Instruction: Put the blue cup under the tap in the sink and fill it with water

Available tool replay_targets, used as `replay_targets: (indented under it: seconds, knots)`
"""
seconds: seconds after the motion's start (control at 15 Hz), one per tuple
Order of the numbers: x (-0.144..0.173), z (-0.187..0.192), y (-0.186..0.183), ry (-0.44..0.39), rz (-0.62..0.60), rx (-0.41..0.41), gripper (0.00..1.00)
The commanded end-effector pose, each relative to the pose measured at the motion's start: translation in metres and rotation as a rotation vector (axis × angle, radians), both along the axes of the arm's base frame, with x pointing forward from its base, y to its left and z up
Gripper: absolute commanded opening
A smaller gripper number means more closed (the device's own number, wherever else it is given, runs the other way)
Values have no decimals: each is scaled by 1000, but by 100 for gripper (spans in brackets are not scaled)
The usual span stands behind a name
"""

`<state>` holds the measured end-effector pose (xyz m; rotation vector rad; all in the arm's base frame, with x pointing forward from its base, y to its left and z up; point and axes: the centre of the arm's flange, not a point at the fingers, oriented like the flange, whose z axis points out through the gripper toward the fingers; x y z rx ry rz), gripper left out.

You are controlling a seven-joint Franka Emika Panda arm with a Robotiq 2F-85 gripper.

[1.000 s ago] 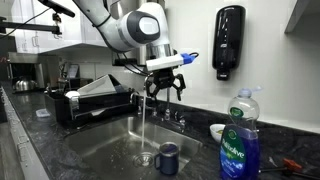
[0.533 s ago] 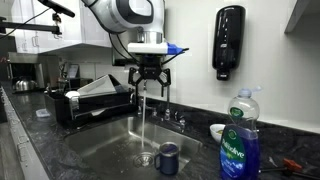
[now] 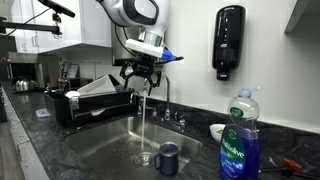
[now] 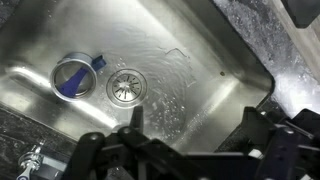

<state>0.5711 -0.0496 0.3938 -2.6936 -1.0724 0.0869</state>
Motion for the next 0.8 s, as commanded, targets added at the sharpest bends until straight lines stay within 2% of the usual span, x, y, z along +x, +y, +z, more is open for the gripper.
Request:
replay_targets:
  seconds: [0.0,0.33,0.73]
  knots:
    - [41,-19,5,41,-32,23,100]
    - [71,-51,14,63,-62,23,100]
    - [91,-72,14,57,-80,23,100]
